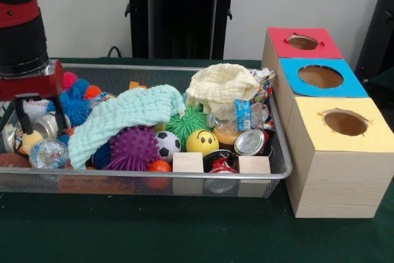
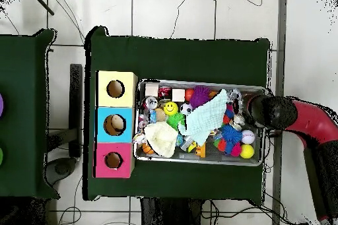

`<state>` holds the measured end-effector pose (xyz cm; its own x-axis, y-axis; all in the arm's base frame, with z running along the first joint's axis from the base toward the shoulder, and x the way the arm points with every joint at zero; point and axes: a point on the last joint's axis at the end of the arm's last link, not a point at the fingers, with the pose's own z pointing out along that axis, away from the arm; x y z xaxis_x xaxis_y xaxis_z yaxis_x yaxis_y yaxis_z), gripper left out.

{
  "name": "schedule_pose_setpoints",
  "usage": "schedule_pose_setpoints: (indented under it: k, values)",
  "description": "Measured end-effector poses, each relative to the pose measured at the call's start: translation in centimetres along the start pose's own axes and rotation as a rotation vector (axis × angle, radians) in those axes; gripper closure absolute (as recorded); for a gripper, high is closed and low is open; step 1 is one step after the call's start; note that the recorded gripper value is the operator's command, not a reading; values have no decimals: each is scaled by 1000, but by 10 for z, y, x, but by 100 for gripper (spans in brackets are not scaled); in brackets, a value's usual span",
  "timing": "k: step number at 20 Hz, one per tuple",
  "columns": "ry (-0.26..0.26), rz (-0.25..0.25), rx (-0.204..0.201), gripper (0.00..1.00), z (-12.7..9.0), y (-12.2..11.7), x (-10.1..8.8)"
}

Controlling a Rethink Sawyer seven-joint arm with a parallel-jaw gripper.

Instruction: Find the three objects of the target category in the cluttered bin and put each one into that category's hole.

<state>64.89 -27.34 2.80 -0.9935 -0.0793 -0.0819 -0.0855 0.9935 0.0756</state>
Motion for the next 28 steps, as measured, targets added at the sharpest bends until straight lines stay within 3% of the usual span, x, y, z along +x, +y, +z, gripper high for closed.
schedule_pose_setpoints:
  k: [12,20,28]
  values:
    - [2,18,20,0,-2,-23,14]
    - [15,-16,18,0,30,-16,28]
    - [-25,-35,21,0,63,-13,39]
